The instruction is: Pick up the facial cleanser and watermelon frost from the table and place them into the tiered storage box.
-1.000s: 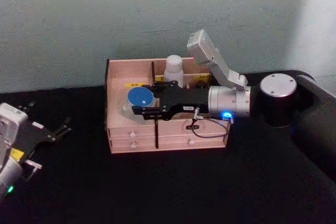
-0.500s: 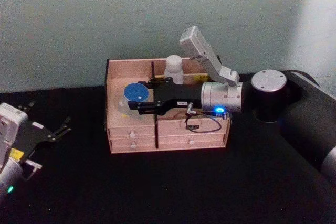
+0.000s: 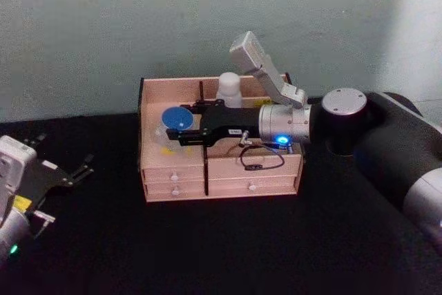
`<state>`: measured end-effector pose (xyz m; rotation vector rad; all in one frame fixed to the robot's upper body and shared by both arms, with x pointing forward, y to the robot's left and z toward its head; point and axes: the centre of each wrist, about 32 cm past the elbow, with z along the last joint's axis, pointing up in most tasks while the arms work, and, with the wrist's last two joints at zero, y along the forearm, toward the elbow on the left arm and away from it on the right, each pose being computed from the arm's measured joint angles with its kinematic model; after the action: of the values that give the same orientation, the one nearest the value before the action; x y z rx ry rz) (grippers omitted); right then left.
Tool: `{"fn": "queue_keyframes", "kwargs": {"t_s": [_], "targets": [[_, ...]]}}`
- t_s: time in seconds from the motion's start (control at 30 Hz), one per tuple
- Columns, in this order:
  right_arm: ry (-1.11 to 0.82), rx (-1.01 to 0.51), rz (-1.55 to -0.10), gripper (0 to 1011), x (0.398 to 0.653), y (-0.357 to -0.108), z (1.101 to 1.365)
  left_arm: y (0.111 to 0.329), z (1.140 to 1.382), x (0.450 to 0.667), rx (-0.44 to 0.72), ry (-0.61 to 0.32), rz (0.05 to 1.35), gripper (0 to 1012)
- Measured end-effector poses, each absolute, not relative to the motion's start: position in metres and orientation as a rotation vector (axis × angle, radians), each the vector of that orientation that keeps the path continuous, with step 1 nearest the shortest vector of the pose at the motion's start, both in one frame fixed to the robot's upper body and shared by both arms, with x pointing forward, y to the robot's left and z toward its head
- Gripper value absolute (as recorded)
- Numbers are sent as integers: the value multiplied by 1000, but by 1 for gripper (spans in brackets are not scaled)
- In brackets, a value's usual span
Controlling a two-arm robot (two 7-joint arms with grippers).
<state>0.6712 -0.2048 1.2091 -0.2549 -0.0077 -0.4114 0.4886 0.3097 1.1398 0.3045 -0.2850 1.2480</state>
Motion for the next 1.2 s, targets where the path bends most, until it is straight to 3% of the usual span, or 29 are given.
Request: {"fn": "queue_keyframes", "kwargs": {"t_s": [1.2], "targets": [[2, -262, -421, 730, 674, -203, 1208, 310, 1140, 489, 304, -285, 1248, 1001]]}}
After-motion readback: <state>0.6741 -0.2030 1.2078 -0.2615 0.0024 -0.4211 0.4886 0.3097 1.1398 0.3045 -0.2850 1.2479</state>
